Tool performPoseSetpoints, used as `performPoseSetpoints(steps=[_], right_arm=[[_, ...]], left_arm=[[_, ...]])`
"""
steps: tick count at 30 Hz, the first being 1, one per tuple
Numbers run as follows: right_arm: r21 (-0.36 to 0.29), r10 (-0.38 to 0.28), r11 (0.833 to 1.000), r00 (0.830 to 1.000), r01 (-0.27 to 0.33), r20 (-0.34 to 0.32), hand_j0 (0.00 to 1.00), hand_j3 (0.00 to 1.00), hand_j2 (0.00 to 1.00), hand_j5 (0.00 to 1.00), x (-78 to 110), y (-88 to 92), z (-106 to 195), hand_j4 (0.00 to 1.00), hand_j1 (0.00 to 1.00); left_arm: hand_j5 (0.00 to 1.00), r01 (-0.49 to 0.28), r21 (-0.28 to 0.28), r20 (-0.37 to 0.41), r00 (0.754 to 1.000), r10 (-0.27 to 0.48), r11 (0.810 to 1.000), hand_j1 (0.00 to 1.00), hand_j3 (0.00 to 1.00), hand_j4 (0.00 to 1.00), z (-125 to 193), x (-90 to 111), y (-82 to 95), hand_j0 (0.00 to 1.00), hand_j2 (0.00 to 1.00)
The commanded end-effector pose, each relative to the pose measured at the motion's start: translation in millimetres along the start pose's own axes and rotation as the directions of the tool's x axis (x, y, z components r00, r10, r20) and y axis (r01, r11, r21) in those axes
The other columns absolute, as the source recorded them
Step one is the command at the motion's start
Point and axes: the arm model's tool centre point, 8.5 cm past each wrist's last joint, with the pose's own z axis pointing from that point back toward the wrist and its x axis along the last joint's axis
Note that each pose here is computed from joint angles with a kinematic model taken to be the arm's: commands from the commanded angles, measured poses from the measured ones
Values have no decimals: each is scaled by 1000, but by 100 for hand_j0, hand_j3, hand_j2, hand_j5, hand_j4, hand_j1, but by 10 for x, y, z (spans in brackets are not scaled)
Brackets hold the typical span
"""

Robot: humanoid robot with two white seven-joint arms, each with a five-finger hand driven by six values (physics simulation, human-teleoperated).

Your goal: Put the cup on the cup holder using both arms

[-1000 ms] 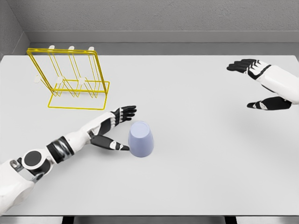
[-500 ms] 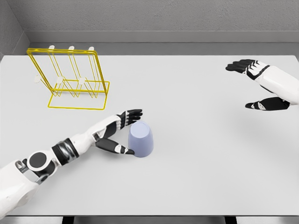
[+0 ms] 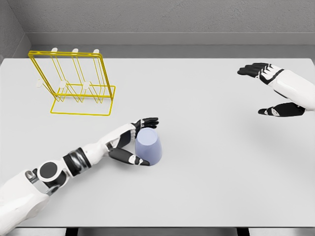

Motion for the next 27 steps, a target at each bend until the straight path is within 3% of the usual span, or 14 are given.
performPoseSetpoints(steps=[1,12,15,18,27], right_arm=[[-7,-6,1000,1000,6,4,100,100,100,100,8,-10,-3,100,100],[-6,-8,1000,1000,8,2,100,100,100,100,4,-3,1,100,100],[-6,-8,1000,1000,8,2,100,100,100,100,4,-3,1,100,100],[-6,-8,1000,1000,8,2,100,100,100,100,4,-3,1,100,100],[-6,-8,1000,1000,8,2,100,100,100,100,4,-3,1,100,100]], left_arm=[[100,-9,-3,9,1000,9,1000,100,100,100,-30,7,-25,100,100],[100,-23,2,5,1000,23,1000,100,100,100,-50,-27,-30,100,100],[89,-30,5,11,999,30,1000,89,89,89,-55,-20,-27,89,89],[87,-32,11,1,999,32,999,87,87,87,-40,-55,-13,87,87],[64,-34,18,-3,999,34,999,64,64,64,-27,-79,4,64,64]])
